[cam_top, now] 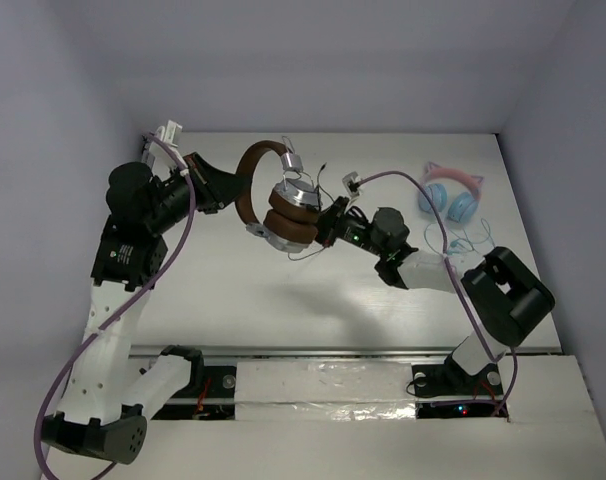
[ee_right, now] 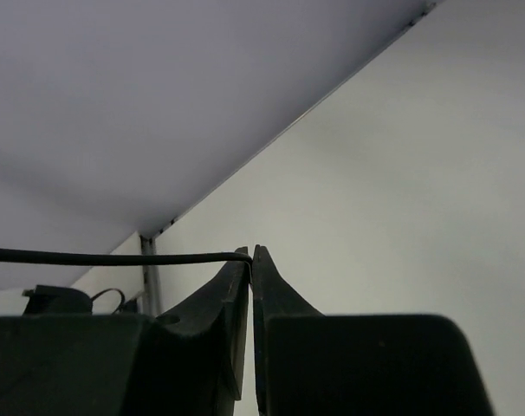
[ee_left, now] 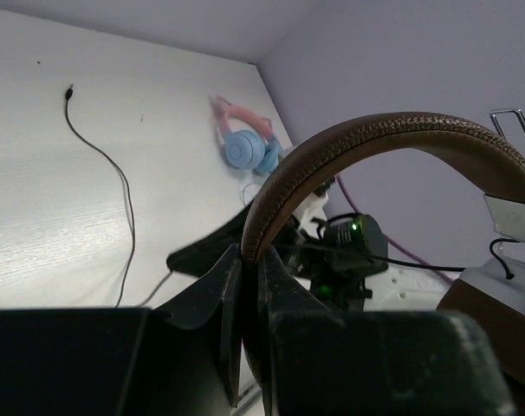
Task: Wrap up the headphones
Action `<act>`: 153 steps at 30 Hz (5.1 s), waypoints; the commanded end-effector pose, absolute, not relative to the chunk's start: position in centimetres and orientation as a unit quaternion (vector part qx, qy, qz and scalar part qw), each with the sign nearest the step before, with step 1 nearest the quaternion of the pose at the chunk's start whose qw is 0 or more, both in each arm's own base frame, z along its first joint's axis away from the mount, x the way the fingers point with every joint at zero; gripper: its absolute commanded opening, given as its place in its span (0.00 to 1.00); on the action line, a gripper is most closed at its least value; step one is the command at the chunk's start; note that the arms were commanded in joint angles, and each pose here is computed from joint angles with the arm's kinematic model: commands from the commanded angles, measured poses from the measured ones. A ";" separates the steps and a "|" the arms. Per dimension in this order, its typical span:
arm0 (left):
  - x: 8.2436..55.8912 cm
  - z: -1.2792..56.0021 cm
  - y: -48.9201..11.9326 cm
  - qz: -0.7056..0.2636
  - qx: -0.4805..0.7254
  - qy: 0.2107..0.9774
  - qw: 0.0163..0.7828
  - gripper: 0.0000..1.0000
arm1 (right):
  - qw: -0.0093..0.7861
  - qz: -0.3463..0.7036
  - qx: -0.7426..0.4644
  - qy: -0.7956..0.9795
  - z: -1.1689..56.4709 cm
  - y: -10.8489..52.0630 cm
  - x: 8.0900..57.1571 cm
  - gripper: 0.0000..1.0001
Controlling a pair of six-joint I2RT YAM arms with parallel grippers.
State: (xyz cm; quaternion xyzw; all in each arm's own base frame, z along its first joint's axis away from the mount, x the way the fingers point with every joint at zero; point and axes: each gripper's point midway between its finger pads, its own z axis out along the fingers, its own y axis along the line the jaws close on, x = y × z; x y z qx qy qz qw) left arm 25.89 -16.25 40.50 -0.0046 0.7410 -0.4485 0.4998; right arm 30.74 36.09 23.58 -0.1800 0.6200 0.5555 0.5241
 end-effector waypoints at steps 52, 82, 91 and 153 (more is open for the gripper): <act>26.8 16.5 -14.6 -0.037 -0.183 0.782 0.595 0.00 | 0.352 0.307 -0.261 0.845 20.0 35.2 11.9 0.00; 21.7 17.1 -16.8 -0.068 -0.042 0.842 0.534 0.00 | 0.487 0.025 -0.195 0.851 22.7 26.6 19.6 0.00; 20.0 16.2 -19.1 -0.106 0.024 0.871 0.480 0.00 | 0.546 -0.035 -0.155 0.823 24.2 25.7 21.9 0.01; 20.0 37.9 -20.7 -0.275 0.083 0.777 0.560 0.00 | 0.594 0.372 -0.051 0.711 26.5 23.8 24.7 0.00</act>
